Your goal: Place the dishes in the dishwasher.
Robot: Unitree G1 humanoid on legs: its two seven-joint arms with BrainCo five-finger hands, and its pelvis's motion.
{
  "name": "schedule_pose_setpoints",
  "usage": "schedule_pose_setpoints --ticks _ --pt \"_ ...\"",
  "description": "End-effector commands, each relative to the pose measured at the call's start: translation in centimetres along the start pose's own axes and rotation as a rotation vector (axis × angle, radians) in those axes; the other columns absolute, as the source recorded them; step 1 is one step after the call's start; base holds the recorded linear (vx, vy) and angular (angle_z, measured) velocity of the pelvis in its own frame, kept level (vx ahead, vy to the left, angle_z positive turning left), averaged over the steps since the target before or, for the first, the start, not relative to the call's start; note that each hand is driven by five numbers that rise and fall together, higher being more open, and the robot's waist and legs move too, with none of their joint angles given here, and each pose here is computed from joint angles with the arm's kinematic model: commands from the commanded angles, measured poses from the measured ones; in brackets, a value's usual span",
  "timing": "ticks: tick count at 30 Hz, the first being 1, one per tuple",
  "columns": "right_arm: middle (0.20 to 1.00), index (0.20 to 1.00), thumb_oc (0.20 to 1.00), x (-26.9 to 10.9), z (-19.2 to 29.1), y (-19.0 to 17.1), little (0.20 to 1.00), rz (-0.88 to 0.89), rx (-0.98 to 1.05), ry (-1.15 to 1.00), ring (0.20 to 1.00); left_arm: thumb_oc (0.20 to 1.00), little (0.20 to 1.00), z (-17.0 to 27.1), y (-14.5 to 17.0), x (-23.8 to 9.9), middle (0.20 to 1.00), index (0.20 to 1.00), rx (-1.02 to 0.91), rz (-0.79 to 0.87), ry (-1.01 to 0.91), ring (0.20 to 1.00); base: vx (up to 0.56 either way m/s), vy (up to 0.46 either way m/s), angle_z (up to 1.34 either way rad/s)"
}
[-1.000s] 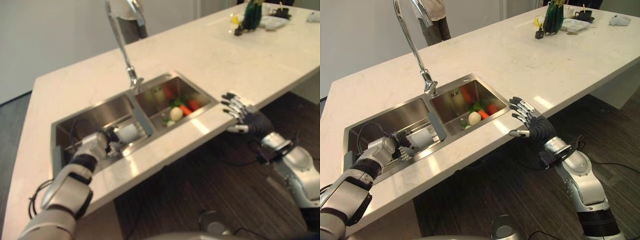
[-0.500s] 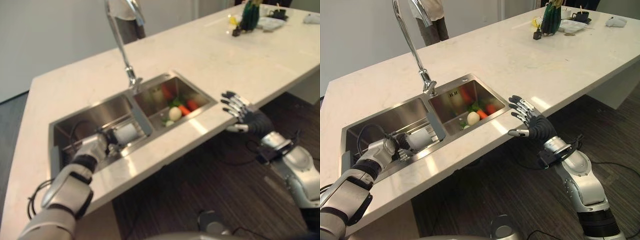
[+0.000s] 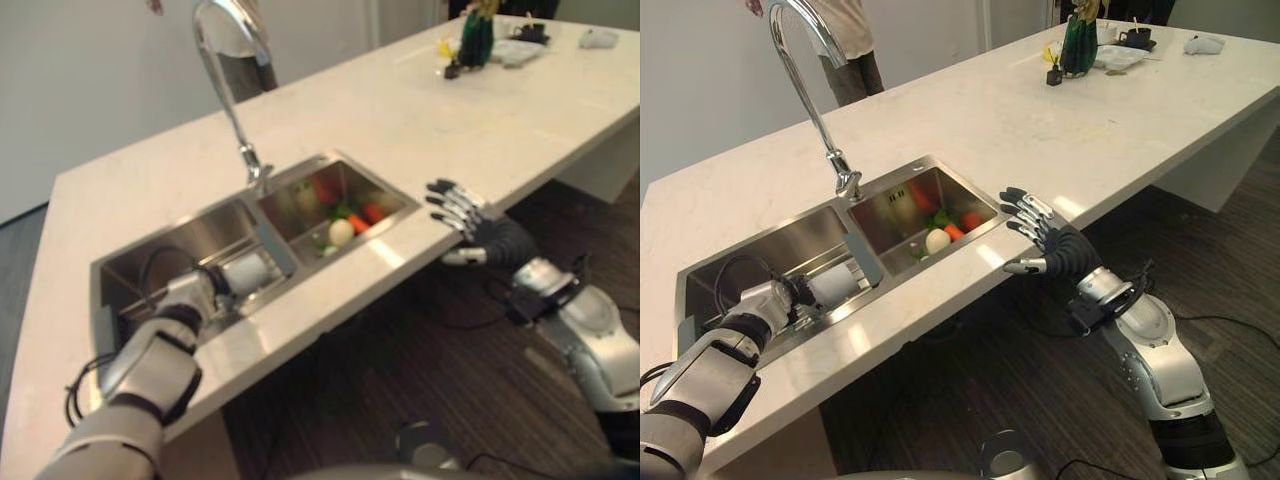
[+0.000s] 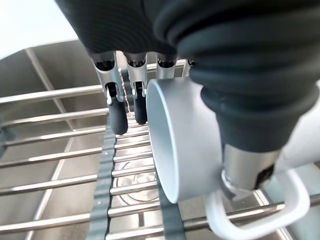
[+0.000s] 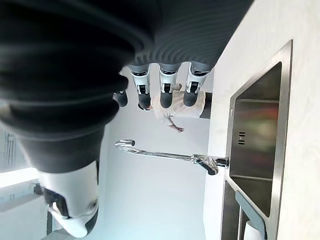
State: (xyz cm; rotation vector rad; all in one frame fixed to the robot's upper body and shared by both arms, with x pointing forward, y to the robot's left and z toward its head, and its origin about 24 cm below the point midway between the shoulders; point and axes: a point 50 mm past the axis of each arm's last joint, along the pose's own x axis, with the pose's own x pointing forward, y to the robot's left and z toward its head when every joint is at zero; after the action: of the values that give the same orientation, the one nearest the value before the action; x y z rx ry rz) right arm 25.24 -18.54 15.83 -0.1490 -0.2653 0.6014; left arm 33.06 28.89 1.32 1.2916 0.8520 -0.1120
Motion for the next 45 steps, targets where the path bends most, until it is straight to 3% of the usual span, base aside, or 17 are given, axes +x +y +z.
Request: schedule_pose_setpoints --ticks 1,17,31,36,45 --pt "1.0 1.0 1.0 0.6 2.3 0.3 1.0 0.009 0.011 -0.15 1.0 0.2 0.2 -1.5 -1.9 0.2 0.2 0.2 0.047 0.013 0.039 0.2 0.01 -0.012 -0.07" --pt "1.0 1.0 1.0 0.2 1.6 0.5 1.0 -0.02 -0.002 -0.125 1.0 0.2 0.2 -1.2 1.1 -0.2 0.2 0.2 -0.026 0.232 -0.078 0.2 -0.01 0.001 0.0" --pt "1.0 1.0 1.0 -0.3 1.5 -0.4 1.0 -0.113 -0.033 -0.12 1.0 0.2 0.2 -2.2 7.4 -2.6 0.2 0.2 -0.226 0.549 -0.209 0.2 -0.03 0.002 0.14" --pt "1.0 1.0 1.0 -0.4 1.5 -0.7 1.0 -0.141 -0.038 -0.123 1.0 0.2 0.2 -1.6 9.4 -4.1 0.2 0.2 -0.339 0.652 -0.31 0.2 -0.01 -0.006 0.14" --pt "1.0 1.0 1.0 -0.7 1.2 -0.8 1.0 -0.181 -0.025 -0.139 1.0 0.2 0.2 1.7 13.5 -9.5 0.2 0.2 -0.614 0.85 -0.707 0.2 0.01 -0.028 0.09"
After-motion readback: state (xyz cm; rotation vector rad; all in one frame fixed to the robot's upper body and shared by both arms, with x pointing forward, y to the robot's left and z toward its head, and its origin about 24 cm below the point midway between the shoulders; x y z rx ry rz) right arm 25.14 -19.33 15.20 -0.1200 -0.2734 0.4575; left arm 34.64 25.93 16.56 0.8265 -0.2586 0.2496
